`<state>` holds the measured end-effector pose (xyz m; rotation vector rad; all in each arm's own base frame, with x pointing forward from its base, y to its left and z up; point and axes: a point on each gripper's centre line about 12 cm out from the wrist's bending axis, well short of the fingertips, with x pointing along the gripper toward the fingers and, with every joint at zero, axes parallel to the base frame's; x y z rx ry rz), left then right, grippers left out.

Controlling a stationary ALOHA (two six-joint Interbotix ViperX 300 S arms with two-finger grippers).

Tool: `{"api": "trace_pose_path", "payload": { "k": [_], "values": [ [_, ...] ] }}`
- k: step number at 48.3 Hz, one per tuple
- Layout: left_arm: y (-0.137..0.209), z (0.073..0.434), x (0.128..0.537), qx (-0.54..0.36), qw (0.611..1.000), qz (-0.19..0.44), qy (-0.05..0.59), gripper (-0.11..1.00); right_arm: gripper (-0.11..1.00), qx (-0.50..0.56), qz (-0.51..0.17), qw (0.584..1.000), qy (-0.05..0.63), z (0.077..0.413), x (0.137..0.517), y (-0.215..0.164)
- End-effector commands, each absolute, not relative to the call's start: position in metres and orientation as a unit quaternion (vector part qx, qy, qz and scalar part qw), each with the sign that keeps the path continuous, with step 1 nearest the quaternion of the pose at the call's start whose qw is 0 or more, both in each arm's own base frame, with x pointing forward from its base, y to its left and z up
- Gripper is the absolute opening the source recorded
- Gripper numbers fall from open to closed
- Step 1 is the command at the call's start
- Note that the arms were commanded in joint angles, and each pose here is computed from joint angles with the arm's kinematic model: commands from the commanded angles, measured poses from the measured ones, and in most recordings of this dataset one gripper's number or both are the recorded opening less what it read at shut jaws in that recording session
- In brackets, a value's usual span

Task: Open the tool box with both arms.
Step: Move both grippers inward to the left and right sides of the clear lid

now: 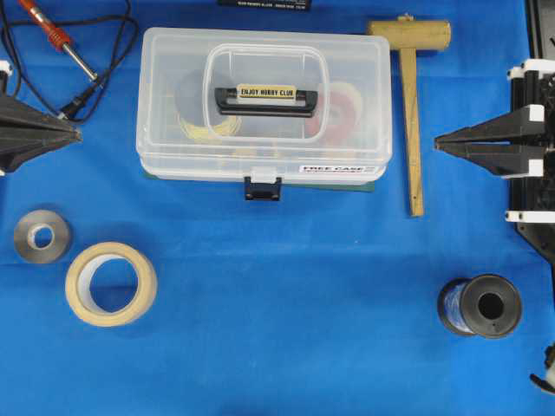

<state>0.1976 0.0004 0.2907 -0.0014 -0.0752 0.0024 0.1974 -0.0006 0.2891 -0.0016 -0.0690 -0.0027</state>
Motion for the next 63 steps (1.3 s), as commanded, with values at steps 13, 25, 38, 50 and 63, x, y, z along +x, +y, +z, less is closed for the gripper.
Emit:
{"api": "trace_pose_path", "payload": {
  "k": [13, 25, 38, 50, 63],
  "values": [
    [0.007, 0.287, 0.198, -0.009, 1.000, 0.020, 0.013, 0.00, 0.00, 0.009, -0.021, 1.000, 0.012, 0.303, 0.203, -0.008],
    [0.028, 0.275, 0.196, -0.015, 0.995, 0.072, 0.066, 0.00, 0.01, 0.037, -0.069, 0.995, 0.070, 0.299, 0.202, -0.027],
    [0.043, 0.255, 0.190, -0.021, 0.983, 0.110, 0.145, 0.43, 0.70, 0.057, -0.114, 0.976, 0.177, 0.275, 0.202, -0.045],
    [0.048, 0.233, 0.194, -0.002, 0.972, 0.113, 0.205, 0.90, 0.83, 0.074, -0.143, 0.950, 0.266, 0.245, 0.204, -0.058],
    [0.064, 0.199, 0.210, -0.008, 0.961, 0.137, 0.241, 0.91, 0.84, 0.080, -0.162, 0.925, 0.335, 0.213, 0.217, -0.073]
  ]
}}
